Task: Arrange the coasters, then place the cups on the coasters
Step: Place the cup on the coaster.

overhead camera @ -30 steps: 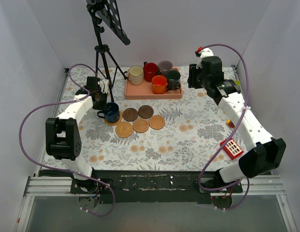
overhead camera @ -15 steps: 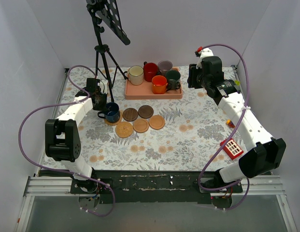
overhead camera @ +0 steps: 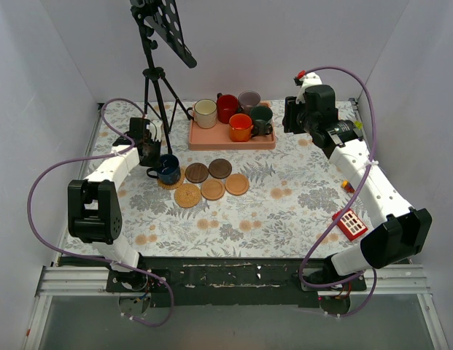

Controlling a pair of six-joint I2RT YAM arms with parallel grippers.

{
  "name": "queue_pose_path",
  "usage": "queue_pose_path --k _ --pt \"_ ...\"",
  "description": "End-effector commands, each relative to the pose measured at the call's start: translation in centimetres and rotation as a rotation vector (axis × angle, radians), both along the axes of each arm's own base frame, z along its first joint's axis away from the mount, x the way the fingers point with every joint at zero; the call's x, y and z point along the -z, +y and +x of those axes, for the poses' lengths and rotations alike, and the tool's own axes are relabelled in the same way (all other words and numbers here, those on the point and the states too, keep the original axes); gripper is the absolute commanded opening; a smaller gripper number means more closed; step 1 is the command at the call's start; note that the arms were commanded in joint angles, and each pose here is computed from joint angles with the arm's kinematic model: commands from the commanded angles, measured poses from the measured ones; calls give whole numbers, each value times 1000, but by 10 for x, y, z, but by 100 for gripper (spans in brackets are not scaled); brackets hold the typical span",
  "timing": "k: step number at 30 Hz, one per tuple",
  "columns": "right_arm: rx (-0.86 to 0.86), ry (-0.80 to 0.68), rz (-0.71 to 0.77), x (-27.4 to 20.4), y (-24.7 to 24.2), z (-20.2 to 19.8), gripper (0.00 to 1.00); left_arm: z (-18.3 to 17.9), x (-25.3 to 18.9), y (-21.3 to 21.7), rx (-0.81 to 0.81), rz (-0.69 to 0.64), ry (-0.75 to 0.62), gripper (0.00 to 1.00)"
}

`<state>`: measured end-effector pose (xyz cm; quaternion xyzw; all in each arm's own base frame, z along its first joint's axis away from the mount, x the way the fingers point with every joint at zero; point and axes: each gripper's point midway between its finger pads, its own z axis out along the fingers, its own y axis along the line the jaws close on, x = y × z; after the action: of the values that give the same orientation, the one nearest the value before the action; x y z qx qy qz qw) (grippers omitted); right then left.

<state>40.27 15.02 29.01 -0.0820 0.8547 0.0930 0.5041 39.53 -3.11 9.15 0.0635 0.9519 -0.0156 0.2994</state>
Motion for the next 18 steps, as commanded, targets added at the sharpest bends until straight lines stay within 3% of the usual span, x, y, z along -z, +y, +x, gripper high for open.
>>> queue_pose_path --k 1,18 --pt "2 -32 18 -13 1 4 49 17 -38 7 -5 13 -127 0" --pt "2 -32 18 -13 1 5 49 8 -20 11 0 23 -62 0"
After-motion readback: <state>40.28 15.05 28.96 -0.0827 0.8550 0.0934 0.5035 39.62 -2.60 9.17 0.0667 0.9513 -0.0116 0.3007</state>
